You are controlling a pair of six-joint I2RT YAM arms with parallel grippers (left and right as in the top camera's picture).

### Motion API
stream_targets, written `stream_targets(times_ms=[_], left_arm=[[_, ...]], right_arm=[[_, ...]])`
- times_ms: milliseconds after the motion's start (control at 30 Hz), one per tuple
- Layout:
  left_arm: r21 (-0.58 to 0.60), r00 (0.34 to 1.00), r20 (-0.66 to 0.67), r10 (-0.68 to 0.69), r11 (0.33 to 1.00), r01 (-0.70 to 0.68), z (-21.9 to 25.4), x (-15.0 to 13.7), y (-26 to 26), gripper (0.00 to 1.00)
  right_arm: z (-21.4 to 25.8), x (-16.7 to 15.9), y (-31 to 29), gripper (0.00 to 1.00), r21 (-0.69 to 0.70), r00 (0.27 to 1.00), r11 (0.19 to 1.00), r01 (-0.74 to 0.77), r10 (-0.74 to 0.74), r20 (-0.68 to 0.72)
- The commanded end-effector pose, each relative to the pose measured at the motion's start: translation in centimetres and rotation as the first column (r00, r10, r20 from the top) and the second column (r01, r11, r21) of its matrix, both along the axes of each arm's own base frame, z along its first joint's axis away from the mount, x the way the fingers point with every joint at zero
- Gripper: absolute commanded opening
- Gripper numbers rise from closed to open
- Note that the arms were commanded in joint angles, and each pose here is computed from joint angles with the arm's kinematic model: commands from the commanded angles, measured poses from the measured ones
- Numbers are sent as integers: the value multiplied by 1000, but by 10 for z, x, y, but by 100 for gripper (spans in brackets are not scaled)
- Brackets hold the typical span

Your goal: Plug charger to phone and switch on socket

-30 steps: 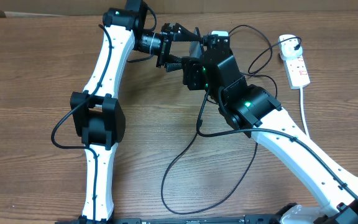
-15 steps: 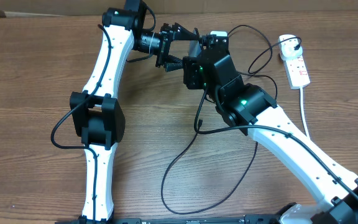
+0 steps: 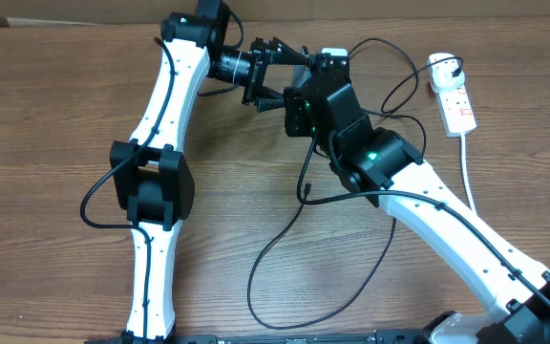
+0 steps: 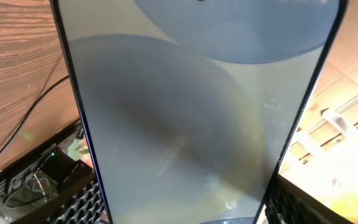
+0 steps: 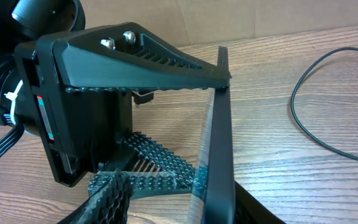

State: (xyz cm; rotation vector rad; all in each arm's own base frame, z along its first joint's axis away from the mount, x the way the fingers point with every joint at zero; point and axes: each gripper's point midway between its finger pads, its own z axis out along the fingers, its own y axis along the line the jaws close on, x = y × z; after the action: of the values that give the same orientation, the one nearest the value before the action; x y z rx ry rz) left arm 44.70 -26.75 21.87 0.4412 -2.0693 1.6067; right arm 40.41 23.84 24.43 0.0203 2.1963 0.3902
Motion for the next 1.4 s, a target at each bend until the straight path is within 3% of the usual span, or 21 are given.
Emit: stream_targets(times_ms=[0,433,1367], left_arm=[[-42,999,37,-14,999,16,17,-2,-4,72],[-51,997,68,-26,998,30,18,-4,-7,72],[-58,991,130,-30,998,38,18,-1,-9,73]], right_arm=[[11,3,1,43,10,1000,1000,11,-11,24],[3,8,-6,35,-28,998,998,57,-56,27],[-5,12,-10,31,-12,994,994,110,-109,9]])
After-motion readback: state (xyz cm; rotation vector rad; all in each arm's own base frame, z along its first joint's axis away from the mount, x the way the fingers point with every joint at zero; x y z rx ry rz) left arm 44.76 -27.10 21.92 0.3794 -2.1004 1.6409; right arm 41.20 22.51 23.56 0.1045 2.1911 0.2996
